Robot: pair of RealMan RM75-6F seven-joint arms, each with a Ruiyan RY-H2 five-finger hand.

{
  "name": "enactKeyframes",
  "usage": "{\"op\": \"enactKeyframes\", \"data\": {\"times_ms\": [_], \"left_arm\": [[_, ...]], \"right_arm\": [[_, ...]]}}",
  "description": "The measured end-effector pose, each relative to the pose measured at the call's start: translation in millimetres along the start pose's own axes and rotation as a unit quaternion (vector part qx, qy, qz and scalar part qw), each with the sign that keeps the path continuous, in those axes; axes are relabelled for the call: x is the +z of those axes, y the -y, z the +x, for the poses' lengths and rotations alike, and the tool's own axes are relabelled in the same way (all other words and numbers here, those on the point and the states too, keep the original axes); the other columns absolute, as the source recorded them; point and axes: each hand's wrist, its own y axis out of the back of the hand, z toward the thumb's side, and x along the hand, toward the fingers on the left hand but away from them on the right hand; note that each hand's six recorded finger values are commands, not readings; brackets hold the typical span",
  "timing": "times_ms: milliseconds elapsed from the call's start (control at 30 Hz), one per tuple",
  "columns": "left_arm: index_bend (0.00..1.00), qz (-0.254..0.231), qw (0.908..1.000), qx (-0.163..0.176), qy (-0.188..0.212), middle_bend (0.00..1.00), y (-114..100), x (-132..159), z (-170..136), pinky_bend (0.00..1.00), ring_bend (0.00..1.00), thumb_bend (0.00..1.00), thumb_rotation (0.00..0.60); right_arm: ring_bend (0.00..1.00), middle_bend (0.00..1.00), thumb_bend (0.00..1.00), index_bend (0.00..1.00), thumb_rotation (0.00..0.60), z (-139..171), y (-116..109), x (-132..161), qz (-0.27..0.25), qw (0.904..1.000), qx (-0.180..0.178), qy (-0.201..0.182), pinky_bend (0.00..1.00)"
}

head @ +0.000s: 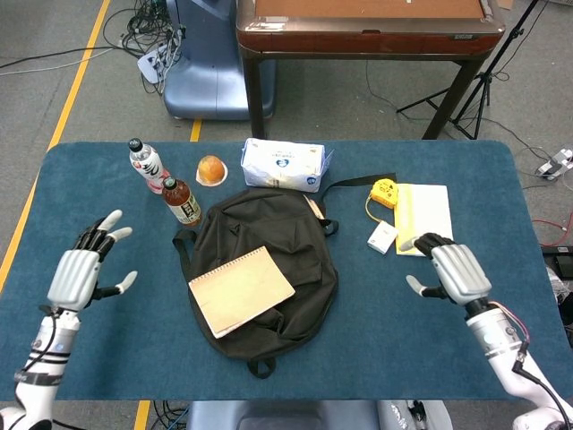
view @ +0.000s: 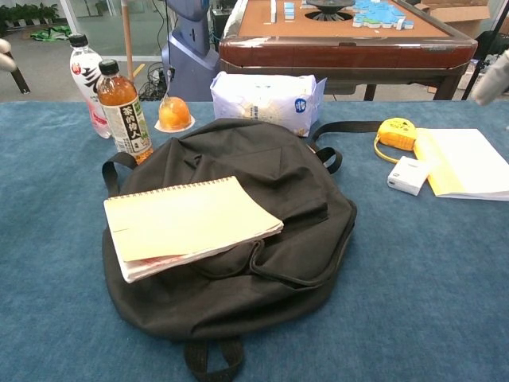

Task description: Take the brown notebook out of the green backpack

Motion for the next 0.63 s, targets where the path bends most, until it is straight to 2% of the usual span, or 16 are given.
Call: {"op": "enactKeyframes", "data": {"times_ms": [133,233,400,633], "left_arm": [[0.22,0.043,0.9976,-0.004,-0.054,0.07,-10.2,-26.2,-36.5,0.08,0.06,0.23,0.6],[0.23,0.055,0.9952,-0.003,-0.081,0.07,-13.6,-35.9,-57.7,0.08,0.06,0.23,0.6],[0.24,0.07,0.9923,-0.004,-0.102,0.07,-13.0,-42.1,-82.3,0.08,0.06,0.23,0.6],[0.24,0.075,0.9903,-0.003,-0.117,0.07,-1.3,-40.0,-106.2,0.08,0.06,0.23,0.6]], "right_arm": [[0.24,0.35,0.34,0.39,0.6,13.4,2.5,-14.4,0.016,0.9996,-0.011,0.022,0.34],[0.24,0.35,0.34,0.39,0.6,24.4,4.1,-21.9,0.035,0.9986,-0.024,0.031,0.34],[0.24,0.35,0.35,0.39,0.6,46.6,9.2,-35.8,0.052,0.9965,-0.042,0.05,0.34],[0.24,0.36,0.34,0.39,0.6,74.5,9.5,-45.2,0.052,0.9939,-0.064,0.073,0.34]]}}
